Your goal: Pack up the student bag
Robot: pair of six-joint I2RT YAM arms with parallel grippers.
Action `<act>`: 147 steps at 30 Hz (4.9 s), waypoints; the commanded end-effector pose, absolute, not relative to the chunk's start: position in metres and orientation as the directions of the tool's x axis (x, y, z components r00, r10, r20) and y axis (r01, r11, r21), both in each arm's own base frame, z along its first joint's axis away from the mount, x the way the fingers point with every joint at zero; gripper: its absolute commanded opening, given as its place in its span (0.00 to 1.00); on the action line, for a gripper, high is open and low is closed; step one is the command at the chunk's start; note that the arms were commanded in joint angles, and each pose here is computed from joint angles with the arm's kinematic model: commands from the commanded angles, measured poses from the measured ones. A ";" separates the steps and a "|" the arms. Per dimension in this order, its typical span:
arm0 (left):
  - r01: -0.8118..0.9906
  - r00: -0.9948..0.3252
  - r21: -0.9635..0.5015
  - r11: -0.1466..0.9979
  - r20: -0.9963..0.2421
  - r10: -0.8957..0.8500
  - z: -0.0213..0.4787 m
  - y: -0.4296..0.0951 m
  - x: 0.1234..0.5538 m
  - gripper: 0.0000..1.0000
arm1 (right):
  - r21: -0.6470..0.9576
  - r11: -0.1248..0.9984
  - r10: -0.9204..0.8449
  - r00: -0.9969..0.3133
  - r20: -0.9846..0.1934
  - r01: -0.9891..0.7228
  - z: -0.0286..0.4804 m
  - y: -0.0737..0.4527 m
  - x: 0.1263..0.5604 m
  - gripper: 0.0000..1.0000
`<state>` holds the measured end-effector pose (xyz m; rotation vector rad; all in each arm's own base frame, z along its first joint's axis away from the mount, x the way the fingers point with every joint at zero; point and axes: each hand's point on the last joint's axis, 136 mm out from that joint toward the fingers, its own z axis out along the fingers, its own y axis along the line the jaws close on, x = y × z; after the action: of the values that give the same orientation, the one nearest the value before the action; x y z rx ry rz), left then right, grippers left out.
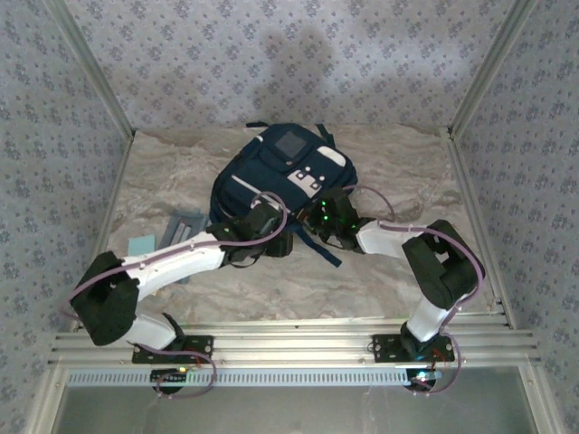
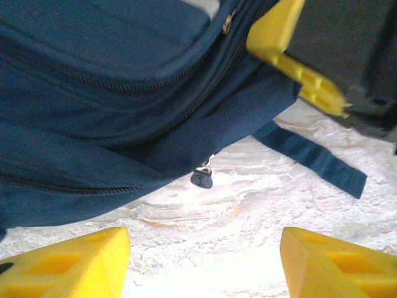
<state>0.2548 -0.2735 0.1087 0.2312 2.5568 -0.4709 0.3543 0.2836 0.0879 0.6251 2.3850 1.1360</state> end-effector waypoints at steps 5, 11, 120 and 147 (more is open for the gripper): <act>0.204 -0.886 -0.262 0.943 -0.460 0.063 0.088 -0.281 0.256 0.62 | 0.867 0.485 0.594 -0.771 -0.230 0.116 0.141 0.301 0.380 0.00; 0.150 -0.871 -0.217 0.965 -0.491 0.026 0.081 -0.279 0.272 0.61 | 0.877 0.466 0.602 -0.769 -0.215 0.120 0.144 0.302 0.379 0.00; 0.217 -0.821 -0.018 0.976 -0.544 0.173 0.092 -0.231 0.342 0.00 | 0.836 0.489 0.728 -0.644 -0.236 0.247 0.140 0.199 0.399 0.00; 0.385 -0.886 -0.481 0.787 -0.431 0.170 0.117 -0.316 0.306 0.00 | 0.761 0.638 0.590 -0.711 -0.382 0.120 0.147 0.129 0.483 0.49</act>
<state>0.3182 -0.2871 0.1003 0.4329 2.5915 -0.6323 0.4457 0.1496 0.1028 0.6540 2.3623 1.0598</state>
